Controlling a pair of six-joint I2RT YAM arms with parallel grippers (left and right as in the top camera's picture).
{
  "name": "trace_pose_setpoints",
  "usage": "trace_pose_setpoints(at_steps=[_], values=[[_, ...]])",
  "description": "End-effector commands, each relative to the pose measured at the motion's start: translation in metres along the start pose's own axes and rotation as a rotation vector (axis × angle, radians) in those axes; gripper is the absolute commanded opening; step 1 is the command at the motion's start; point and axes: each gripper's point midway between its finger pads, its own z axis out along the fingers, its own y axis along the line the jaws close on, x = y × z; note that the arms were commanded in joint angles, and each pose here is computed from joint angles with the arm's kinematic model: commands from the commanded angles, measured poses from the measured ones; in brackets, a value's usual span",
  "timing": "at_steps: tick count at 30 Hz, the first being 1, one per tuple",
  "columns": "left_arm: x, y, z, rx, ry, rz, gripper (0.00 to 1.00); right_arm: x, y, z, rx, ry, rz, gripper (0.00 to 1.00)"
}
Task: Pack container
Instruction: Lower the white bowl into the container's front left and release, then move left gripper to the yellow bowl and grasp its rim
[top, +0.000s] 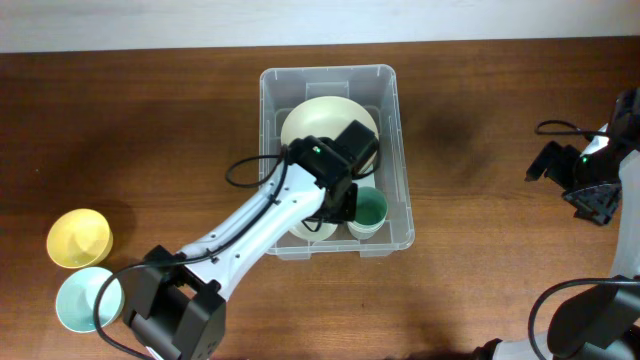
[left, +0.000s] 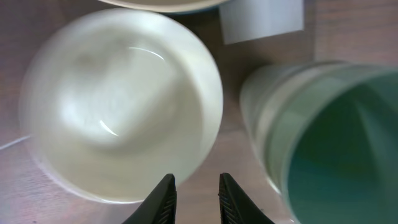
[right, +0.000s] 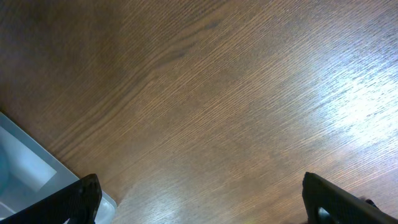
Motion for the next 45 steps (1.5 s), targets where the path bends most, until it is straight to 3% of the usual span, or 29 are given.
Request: trace_pose_setpoints(at_steps=[1,7,8,9,14,17,26,33,41,42,44,45], values=[[-0.008,0.019,-0.007,-0.011,-0.010,-0.031,0.25,0.003,0.002,-0.005,-0.007,-0.016,-0.008,0.99],[-0.040,0.075,-0.085,-0.045,-0.224,-0.118,0.32,0.002,0.002,-0.005,-0.007,-0.016,-0.008,0.99],[-0.048,0.106,-0.114,-0.081,-0.315,-0.188,0.47,0.002,0.002,-0.005,-0.007,-0.016,-0.008,0.99],[-0.051,0.133,-0.135,-0.103,-0.381,-0.254,0.56,0.002,0.002,-0.005,-0.007,-0.016,-0.008,0.99],[-0.036,0.266,-0.183,-0.231,-0.503,-0.602,0.67,0.002,0.002,-0.005,-0.007,-0.016,-0.008,0.99],[-0.016,0.341,-0.160,-0.312,-0.416,-0.797,0.68,0.003,0.002,-0.005,-0.007,-0.016,-0.008,0.99],[0.013,0.428,-0.030,-0.339,-0.060,-1.012,0.68,0.003,0.002,-0.005,-0.007,-0.016,-0.008,0.99],[0.034,0.453,0.025,-0.339,0.086,-1.075,0.68,0.002,0.002,-0.005,-0.003,-0.018,-0.008,0.99],[0.033,0.447,0.084,-0.195,0.175,-1.049,0.68,0.002,0.002,-0.005,-0.003,-0.018,-0.008,0.99],[0.034,0.447,0.089,-0.195,0.182,-1.048,0.66,0.002,0.002,-0.005,-0.003,-0.017,-0.008,0.99],[0.033,0.448,0.090,-0.196,0.177,-1.048,0.47,0.002,0.002,-0.005,-0.003,-0.017,-0.008,0.99],[0.032,0.449,0.090,-0.196,0.174,-1.048,0.41,0.002,0.002,-0.005,-0.003,-0.017,-0.008,0.99]])
